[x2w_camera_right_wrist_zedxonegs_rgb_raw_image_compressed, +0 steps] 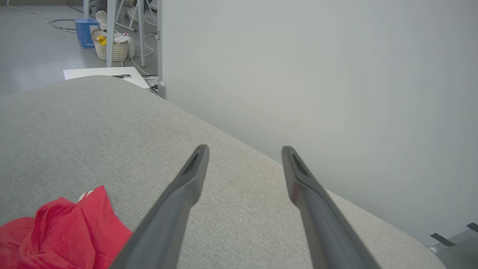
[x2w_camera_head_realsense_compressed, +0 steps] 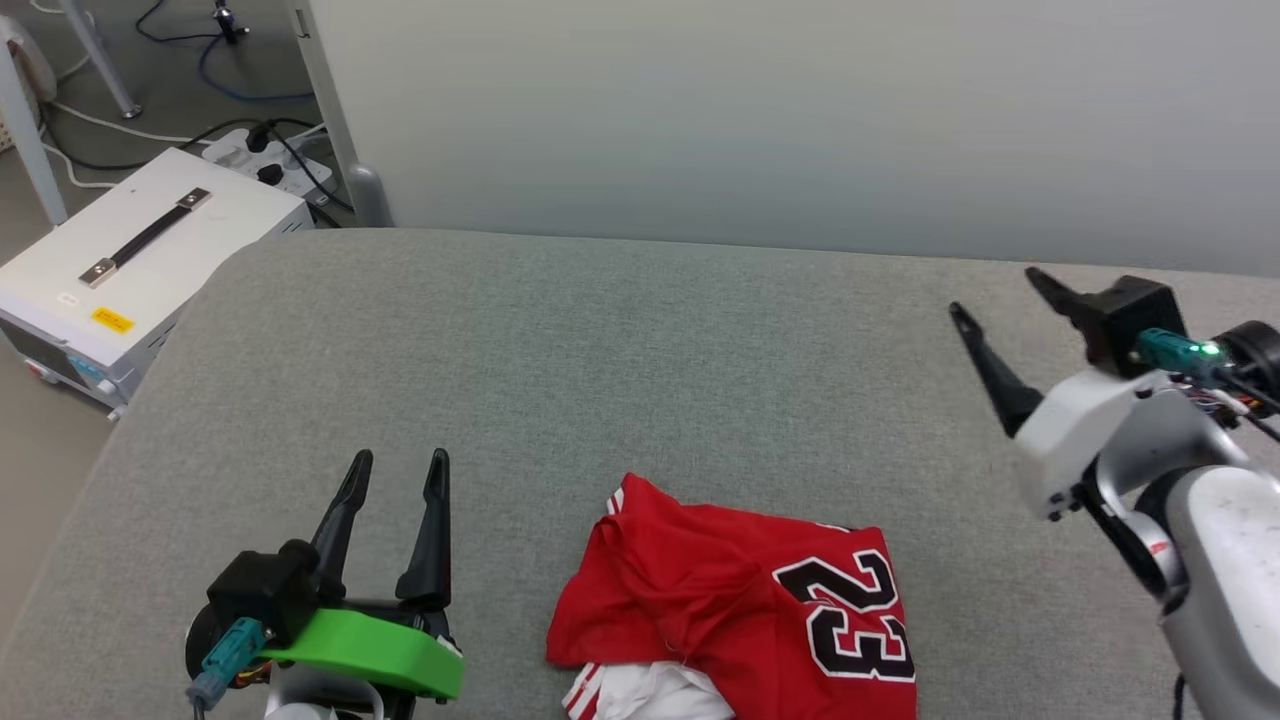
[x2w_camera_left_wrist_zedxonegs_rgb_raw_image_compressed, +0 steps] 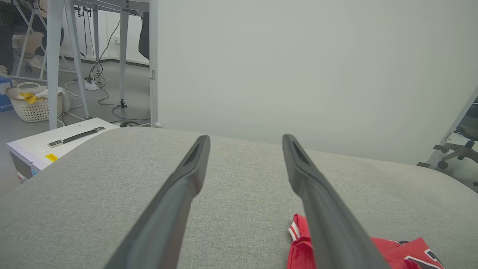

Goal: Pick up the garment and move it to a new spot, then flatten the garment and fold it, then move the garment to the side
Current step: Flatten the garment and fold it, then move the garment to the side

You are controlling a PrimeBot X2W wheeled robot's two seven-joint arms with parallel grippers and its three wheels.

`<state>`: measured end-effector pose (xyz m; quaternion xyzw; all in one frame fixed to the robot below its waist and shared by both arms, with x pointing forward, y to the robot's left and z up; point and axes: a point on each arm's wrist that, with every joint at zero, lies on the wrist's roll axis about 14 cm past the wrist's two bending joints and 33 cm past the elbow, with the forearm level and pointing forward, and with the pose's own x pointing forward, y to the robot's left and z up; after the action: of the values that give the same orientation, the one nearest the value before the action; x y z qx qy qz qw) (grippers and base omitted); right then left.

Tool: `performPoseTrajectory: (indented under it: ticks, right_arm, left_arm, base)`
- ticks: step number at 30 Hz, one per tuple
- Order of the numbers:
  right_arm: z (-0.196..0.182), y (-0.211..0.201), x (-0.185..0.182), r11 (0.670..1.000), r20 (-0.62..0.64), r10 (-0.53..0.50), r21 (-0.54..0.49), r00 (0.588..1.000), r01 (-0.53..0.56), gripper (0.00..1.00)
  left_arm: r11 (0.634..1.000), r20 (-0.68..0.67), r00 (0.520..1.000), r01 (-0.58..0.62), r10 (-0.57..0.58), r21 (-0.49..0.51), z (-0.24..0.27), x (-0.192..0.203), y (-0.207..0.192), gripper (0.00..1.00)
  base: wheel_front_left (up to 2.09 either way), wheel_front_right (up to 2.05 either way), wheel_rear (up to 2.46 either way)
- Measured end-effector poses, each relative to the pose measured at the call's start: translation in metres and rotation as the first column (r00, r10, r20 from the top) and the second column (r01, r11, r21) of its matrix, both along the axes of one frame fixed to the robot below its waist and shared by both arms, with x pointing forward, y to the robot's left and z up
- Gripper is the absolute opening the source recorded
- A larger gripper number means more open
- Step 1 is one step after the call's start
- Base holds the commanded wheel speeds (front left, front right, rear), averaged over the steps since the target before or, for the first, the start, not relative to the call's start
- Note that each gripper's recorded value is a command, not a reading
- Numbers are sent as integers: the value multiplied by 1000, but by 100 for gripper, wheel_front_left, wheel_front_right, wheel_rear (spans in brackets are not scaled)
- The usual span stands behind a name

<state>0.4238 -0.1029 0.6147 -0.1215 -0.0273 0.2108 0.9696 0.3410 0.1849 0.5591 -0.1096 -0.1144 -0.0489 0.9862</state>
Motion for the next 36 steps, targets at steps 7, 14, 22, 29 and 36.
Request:
performPoseTrajectory:
  ticks: [7,14,22,29,36]
  right_arm:
    - [6,-71,-9,988,127,-152,25,980,150,100]
    - [-9,-98,-35,957,140,-262,163,955,239,100]
    - [-27,-97,-56,924,110,-310,270,944,272,100]
    - [-31,-92,-58,923,94,-303,275,948,268,100]
    - [-48,-78,-56,940,4,-256,235,967,248,100]
  left_arm:
    - [999,2,999,49,-49,-7,1,8,-17,100]
    - [997,-5,997,81,-81,-12,-1,10,-28,100]
    - [996,-23,996,82,-83,-26,-8,7,-31,100]
    - [996,-15,996,85,-85,-23,-5,6,-32,100]
    - [997,-20,996,81,-82,-18,-7,5,-31,100]
  base:
    - [0,0,0]
    - [0,0,0]
    - [0,0,0]
    - [0,0,0]
    - [0,0,0]
